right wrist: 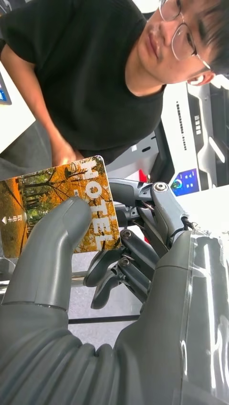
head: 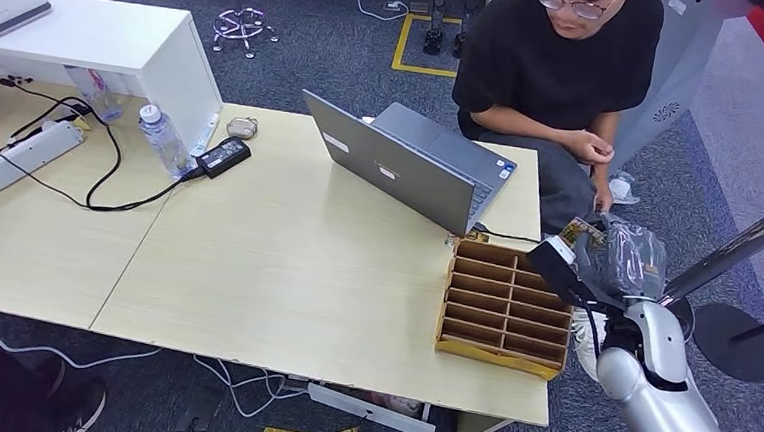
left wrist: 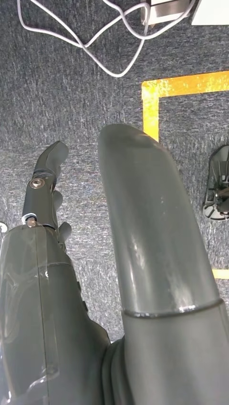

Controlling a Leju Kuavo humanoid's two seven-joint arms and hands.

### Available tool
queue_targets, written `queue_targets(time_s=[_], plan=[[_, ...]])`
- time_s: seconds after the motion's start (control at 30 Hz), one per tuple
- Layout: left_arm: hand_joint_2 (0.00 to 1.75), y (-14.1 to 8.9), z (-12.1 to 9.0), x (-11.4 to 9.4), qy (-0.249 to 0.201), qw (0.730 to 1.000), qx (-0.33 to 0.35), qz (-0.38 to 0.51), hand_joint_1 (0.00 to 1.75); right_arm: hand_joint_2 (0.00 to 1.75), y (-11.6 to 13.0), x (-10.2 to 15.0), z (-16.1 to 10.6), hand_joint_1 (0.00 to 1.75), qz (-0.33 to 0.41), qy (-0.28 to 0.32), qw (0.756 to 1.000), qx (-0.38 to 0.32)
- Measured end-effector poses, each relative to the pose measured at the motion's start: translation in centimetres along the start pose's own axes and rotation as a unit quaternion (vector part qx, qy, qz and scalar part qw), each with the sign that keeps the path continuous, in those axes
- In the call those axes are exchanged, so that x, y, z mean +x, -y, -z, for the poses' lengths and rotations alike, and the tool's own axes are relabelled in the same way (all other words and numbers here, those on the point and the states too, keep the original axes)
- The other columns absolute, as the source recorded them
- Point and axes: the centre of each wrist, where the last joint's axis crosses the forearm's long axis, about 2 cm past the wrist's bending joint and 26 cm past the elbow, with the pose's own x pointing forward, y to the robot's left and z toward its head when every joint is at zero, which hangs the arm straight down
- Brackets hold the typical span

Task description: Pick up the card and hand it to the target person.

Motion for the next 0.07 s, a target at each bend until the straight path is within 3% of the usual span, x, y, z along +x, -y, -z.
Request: queue_targets(time_s=[0.07], plan=[[0.00, 0.00, 0.00, 0.00, 0.000, 1.000, 0.000, 0.000, 0.00, 1.75, -0.05, -0.03, 0.00, 1.70, 0.000, -0.001, 1.000, 0.001]])
